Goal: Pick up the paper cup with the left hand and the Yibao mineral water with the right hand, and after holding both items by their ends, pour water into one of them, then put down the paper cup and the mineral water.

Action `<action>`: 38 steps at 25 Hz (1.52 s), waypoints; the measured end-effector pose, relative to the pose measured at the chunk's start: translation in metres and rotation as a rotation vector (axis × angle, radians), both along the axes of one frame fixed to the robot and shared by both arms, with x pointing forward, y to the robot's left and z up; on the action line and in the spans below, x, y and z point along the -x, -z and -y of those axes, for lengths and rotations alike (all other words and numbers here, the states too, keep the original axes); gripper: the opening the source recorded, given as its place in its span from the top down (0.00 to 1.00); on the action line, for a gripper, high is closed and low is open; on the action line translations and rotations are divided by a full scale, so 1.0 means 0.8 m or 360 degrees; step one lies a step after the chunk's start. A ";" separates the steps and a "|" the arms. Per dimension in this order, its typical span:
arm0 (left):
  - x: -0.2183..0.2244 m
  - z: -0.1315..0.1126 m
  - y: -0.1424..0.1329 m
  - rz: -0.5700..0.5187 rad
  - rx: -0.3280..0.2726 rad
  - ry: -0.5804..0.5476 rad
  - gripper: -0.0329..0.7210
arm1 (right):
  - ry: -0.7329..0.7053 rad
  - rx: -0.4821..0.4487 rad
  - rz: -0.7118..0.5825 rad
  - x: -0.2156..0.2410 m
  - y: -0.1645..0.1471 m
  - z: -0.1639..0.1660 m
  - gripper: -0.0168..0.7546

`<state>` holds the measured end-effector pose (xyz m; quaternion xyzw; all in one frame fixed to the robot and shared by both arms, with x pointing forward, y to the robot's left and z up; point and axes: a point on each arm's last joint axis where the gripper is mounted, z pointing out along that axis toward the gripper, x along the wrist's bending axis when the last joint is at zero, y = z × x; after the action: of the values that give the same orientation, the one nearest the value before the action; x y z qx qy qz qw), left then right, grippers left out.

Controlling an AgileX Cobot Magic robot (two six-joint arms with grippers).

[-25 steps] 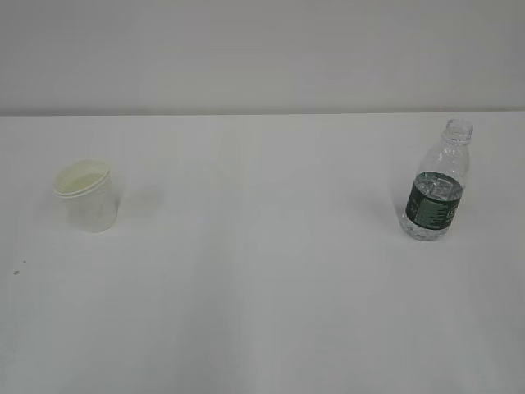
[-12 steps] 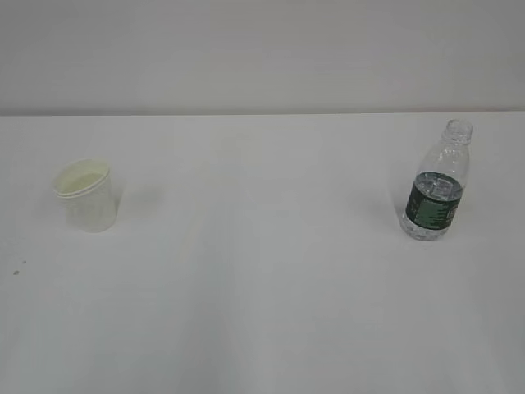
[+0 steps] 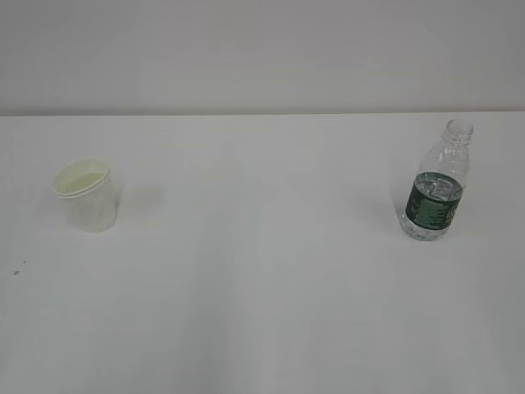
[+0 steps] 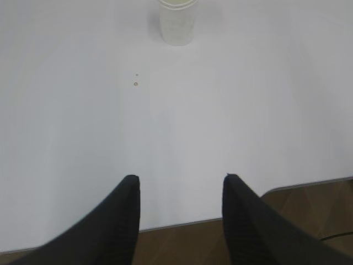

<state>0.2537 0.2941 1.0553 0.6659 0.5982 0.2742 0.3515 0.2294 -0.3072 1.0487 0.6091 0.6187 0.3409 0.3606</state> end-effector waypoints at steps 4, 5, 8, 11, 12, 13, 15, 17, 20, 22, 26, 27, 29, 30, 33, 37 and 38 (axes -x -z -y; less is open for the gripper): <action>0.009 -0.001 -0.001 0.0071 0.0007 0.0000 0.50 | 0.0000 -0.0001 0.0015 0.002 0.000 0.000 0.28; 0.013 -0.001 -0.001 0.0103 0.0010 0.0000 0.50 | 0.0000 -0.0001 0.0015 0.002 0.000 0.000 0.28; 0.028 -0.003 -0.001 0.0227 0.0022 0.0000 0.50 | 0.0001 -0.0003 0.0012 0.002 0.000 0.000 0.28; 0.029 -0.003 -0.001 0.0239 0.0018 -0.0003 0.50 | 0.0001 -0.0003 0.0014 0.002 0.000 0.000 0.28; 0.029 -0.003 -0.001 0.0239 0.0018 -0.0003 0.50 | 0.0003 0.0000 0.0014 0.002 0.000 0.000 0.28; 0.029 -0.003 -0.001 0.0239 0.0018 -0.0003 0.50 | 0.0003 0.0000 0.0014 0.002 0.000 0.000 0.28; 0.029 -0.003 -0.001 0.0239 0.0018 -0.0003 0.50 | 0.0003 0.0000 0.0014 0.002 0.000 0.000 0.28; 0.029 -0.003 -0.001 0.0239 0.0018 -0.0003 0.50 | 0.0003 0.0000 0.0014 0.002 0.000 0.000 0.28; 0.030 -0.002 -0.001 0.0237 0.0030 0.0004 0.50 | 0.0003 0.0000 0.0011 0.003 0.001 0.000 0.28; 0.030 -0.002 -0.001 0.0237 0.0033 0.0006 0.50 | 0.0003 0.0000 0.0011 0.003 0.001 0.000 0.28; 0.030 -0.002 -0.001 0.0237 0.0036 0.0007 0.48 | 0.0003 0.0000 0.0011 0.003 0.001 0.000 0.28; 0.030 -0.002 -0.001 0.0237 0.0036 0.0007 0.46 | 0.0003 0.0000 0.0011 0.003 0.001 0.000 0.28; 0.030 -0.002 -0.001 0.0237 0.0036 0.0007 0.38 | 0.0003 0.0000 0.0011 0.003 0.001 0.000 0.25; 0.030 -0.002 -0.001 0.0237 0.0036 0.0007 0.33 | 0.0003 0.0000 0.0011 0.003 0.001 0.000 0.22; 0.030 -0.002 -0.001 0.0237 0.0036 0.0007 0.19 | 0.0003 0.0000 0.0011 0.003 0.001 0.000 0.16; 0.030 -0.002 -0.001 0.0237 0.0038 0.0006 0.14 | 0.0003 0.0000 0.0011 0.003 0.001 0.000 0.13; 0.030 -0.002 -0.001 0.0237 0.0038 0.0006 0.14 | 0.0003 0.0000 0.0011 0.003 0.001 0.000 0.13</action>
<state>0.2300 0.2956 1.0558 0.6406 0.5724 0.3151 0.4033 0.2274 -0.3076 1.0482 0.6085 0.6168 0.3427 0.3632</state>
